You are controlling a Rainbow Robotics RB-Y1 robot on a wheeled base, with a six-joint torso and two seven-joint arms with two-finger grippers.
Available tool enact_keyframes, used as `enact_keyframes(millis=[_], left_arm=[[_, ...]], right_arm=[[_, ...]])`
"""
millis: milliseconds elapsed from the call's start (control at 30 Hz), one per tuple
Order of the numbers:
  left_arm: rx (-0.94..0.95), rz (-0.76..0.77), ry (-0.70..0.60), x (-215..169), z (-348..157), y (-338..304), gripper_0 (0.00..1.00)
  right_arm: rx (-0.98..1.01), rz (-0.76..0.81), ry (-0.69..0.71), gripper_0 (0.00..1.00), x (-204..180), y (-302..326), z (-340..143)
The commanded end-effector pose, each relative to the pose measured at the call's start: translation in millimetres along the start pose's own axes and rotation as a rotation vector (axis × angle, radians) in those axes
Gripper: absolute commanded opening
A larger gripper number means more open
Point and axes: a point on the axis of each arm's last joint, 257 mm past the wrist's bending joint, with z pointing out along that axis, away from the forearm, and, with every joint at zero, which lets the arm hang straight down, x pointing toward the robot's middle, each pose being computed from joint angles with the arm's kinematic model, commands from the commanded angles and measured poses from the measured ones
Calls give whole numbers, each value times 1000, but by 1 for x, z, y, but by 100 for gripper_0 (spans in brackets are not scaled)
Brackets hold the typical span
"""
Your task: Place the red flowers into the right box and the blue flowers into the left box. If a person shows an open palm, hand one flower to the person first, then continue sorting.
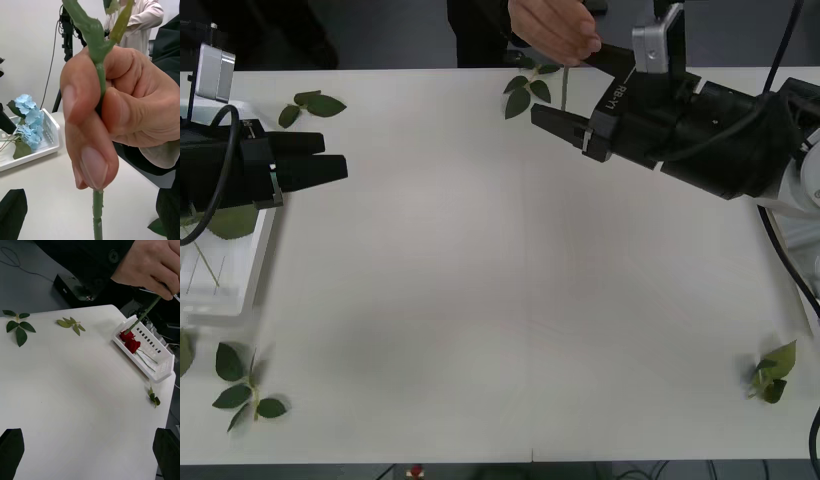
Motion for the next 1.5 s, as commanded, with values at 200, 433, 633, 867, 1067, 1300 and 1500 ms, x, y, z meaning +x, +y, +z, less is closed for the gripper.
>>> enact_keyframes(millis=[200, 433, 633, 867, 1067, 1300, 1500], left_arm=[[11, 36, -23, -15, 0, -5, 100], [10, 39, -26, -17, 0, -6, 100], [11, 38, -23, -16, 0, -6, 100], [13, 35, -24, -16, 1, -6, 100], [15, 33, -27, -16, 2, -7, 100], [24, 29, -21, -14, 3, -9, 100], [40, 24, -13, -10, 7, -13, 100]], right_arm=[[-35, -102, 28, 100, -13, -7, -19], [-119, -142, 148, 100, 11, -6, -68], [-192, -150, 321, 100, 43, -6, -136], [-234, -155, 459, 100, 62, -7, -189], [-255, -146, 519, 100, 69, -4, -214], [-289, -134, 546, 100, 72, 4, -227], [-300, -131, 556, 100, 72, 6, -233]])
